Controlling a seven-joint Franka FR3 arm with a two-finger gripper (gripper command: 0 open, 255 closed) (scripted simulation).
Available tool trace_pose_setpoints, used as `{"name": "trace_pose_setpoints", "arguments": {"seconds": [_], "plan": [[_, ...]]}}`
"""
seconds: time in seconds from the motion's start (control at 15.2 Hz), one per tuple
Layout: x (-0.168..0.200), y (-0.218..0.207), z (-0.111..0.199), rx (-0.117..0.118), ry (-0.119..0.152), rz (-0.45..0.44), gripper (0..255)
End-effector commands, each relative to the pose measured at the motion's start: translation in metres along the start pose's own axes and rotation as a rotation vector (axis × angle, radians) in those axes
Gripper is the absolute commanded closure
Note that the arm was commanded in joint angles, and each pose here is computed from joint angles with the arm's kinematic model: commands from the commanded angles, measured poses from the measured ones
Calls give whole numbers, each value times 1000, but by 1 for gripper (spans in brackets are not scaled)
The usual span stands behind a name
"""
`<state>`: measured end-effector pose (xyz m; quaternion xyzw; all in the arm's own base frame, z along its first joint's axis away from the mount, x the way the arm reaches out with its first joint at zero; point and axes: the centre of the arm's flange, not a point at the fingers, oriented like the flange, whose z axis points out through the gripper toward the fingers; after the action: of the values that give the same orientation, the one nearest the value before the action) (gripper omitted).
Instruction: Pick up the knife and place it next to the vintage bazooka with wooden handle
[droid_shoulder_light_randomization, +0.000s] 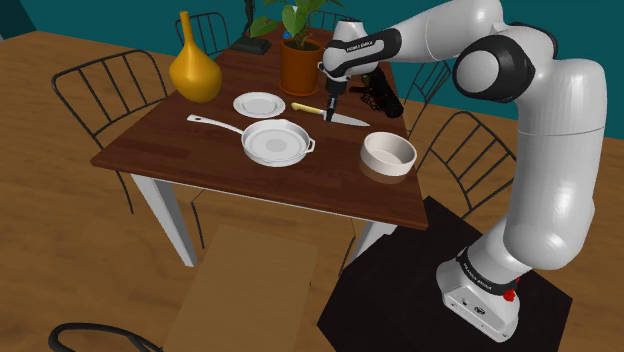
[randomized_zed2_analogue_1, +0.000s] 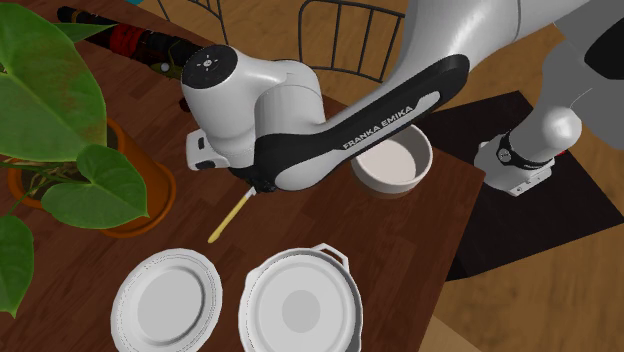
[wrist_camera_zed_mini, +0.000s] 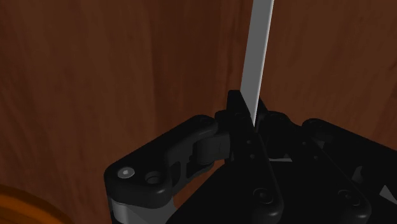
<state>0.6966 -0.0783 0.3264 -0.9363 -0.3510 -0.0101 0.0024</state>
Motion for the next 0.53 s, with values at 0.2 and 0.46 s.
{"name": "trace_pose_setpoints", "arguments": {"seconds": [0.2,0.46], "plan": [[0,0,-5,0,0,0,255],[0,0,-26,0,0,0,255]]}}
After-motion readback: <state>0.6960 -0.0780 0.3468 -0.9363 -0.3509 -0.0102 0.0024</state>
